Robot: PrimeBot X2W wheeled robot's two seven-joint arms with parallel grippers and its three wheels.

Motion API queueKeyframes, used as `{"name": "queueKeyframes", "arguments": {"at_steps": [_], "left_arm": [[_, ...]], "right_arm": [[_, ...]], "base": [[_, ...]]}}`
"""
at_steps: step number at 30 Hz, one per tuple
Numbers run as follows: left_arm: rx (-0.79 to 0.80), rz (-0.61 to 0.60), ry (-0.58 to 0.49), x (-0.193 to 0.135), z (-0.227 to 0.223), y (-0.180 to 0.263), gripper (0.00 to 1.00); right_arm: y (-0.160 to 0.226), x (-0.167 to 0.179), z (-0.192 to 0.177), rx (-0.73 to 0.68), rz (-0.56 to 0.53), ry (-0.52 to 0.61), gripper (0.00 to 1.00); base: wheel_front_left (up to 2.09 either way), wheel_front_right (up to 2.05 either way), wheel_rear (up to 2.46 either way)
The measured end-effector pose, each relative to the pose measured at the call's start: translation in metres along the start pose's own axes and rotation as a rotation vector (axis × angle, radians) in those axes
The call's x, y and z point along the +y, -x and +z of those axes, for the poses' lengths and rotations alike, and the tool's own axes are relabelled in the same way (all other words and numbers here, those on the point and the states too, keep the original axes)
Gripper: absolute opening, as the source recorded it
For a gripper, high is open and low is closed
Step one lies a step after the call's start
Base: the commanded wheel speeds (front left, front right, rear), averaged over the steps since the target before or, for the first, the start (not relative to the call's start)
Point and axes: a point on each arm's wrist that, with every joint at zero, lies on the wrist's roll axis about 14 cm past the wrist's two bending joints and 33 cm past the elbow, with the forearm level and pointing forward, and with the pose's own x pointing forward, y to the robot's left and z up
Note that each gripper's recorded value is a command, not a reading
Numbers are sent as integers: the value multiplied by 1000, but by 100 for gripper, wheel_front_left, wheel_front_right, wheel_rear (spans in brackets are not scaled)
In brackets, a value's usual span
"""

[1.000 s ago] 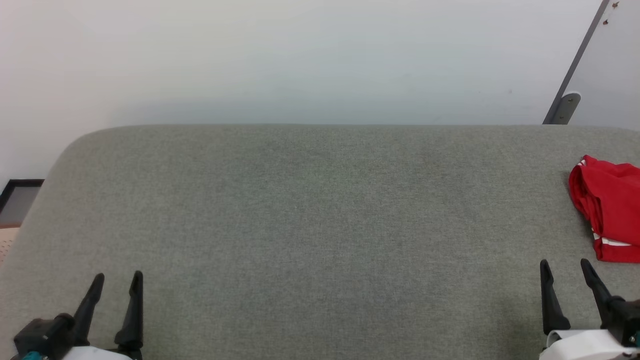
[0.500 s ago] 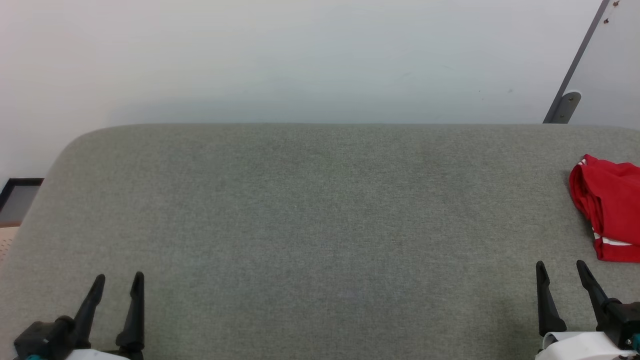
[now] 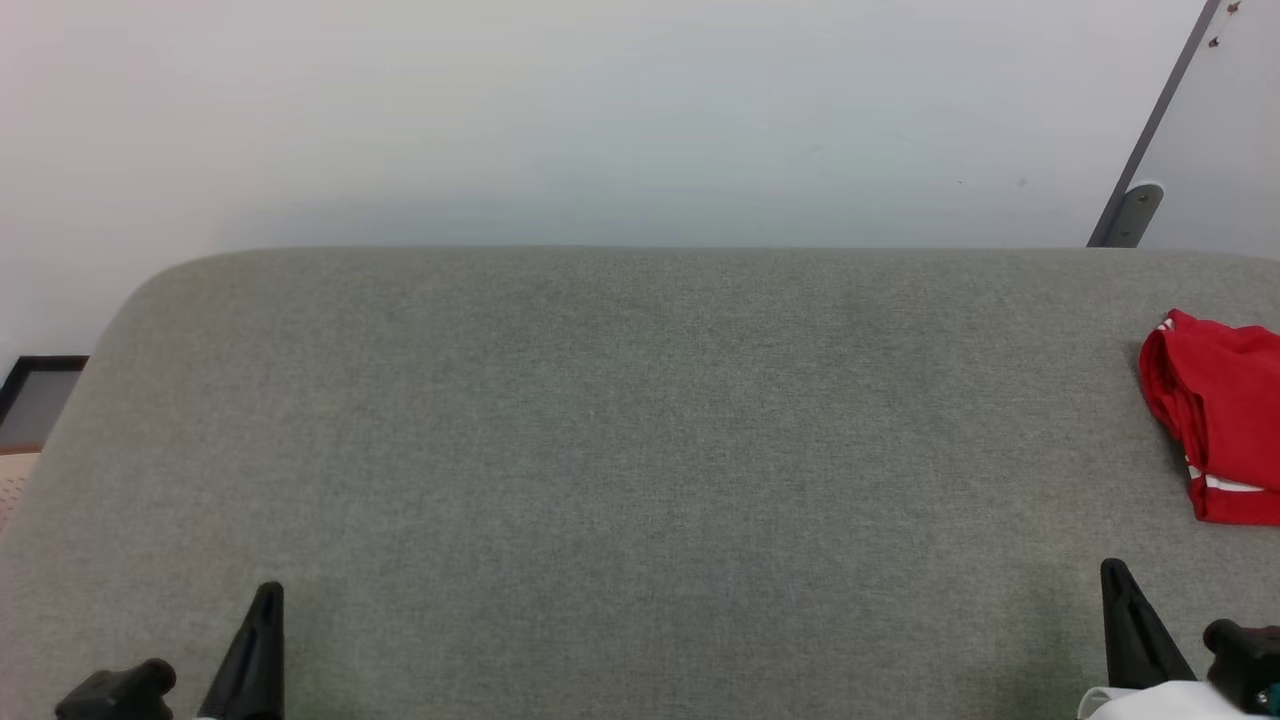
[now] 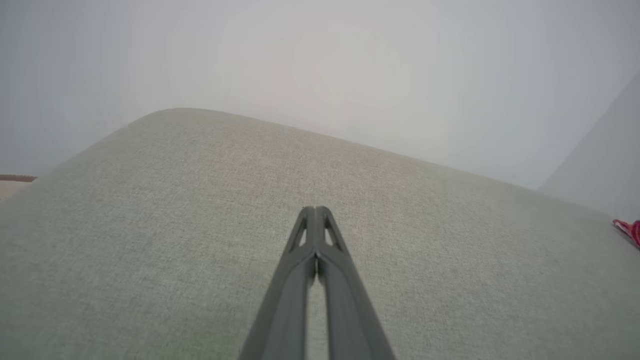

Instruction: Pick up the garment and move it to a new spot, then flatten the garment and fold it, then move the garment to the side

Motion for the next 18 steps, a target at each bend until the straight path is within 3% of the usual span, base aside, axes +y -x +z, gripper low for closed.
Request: {"name": "queueKeyframes", "arguments": {"at_steps": [18], "left_arm": [[14,49,305,-5,-4,-9,0]], "right_arm": [[-2,-4,1,8,-53,-339,0]], "base": [[0,0,0]]}}
